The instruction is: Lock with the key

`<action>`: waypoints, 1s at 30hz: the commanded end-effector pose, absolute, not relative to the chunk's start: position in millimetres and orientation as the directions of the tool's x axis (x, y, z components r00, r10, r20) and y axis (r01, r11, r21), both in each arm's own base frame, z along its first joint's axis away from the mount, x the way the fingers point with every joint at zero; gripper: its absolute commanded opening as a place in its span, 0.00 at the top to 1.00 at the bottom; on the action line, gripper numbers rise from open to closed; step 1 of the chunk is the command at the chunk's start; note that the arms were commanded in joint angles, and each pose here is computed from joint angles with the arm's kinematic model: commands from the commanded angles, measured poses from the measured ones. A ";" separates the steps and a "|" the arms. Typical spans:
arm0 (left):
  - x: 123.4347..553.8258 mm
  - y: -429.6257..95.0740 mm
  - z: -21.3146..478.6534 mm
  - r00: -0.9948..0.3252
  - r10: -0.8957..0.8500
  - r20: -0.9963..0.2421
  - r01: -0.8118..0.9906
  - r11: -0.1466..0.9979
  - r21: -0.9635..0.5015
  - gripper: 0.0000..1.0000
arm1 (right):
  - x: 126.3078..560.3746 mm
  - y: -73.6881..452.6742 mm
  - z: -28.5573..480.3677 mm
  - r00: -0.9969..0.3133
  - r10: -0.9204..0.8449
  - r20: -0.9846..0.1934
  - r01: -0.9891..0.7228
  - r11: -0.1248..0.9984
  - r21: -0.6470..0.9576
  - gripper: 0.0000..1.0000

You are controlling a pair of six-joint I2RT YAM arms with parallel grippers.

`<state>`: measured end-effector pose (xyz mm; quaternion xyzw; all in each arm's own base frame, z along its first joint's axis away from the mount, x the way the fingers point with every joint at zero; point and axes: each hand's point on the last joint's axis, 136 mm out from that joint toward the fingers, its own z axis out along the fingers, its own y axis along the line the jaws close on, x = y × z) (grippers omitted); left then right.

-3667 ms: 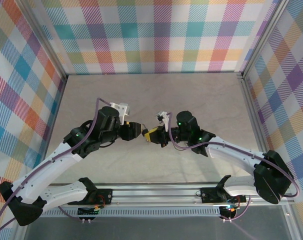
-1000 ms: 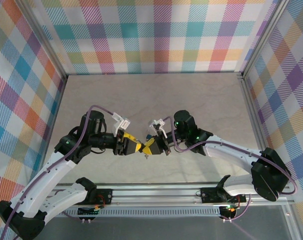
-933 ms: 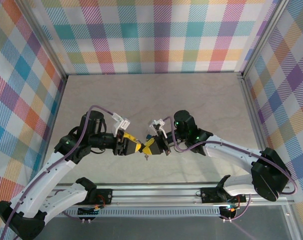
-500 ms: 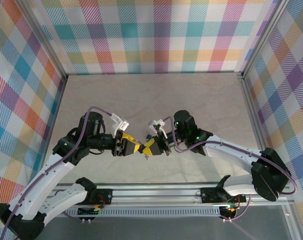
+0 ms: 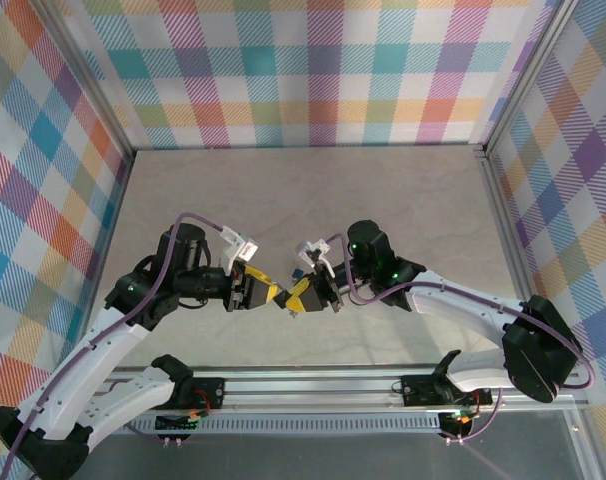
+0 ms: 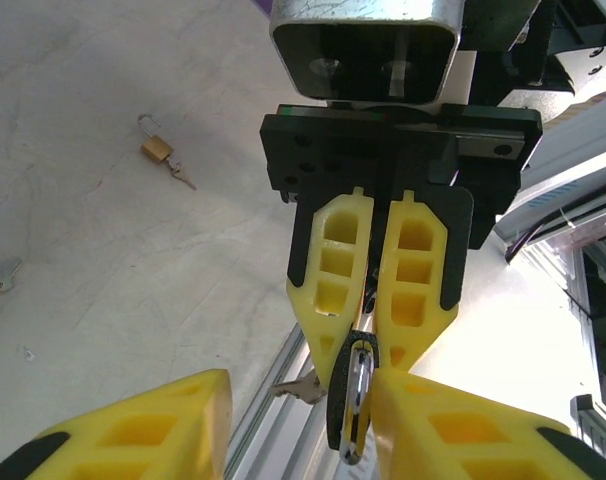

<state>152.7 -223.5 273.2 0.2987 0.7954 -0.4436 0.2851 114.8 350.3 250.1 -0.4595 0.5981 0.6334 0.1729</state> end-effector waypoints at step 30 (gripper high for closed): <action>154.0 -217.3 287.9 -0.615 0.204 -0.762 0.752 0.444 -0.488 0.30 | 97.7 356.1 268.3 -0.456 -0.342 -0.821 -0.751 -0.347 0.562 1.00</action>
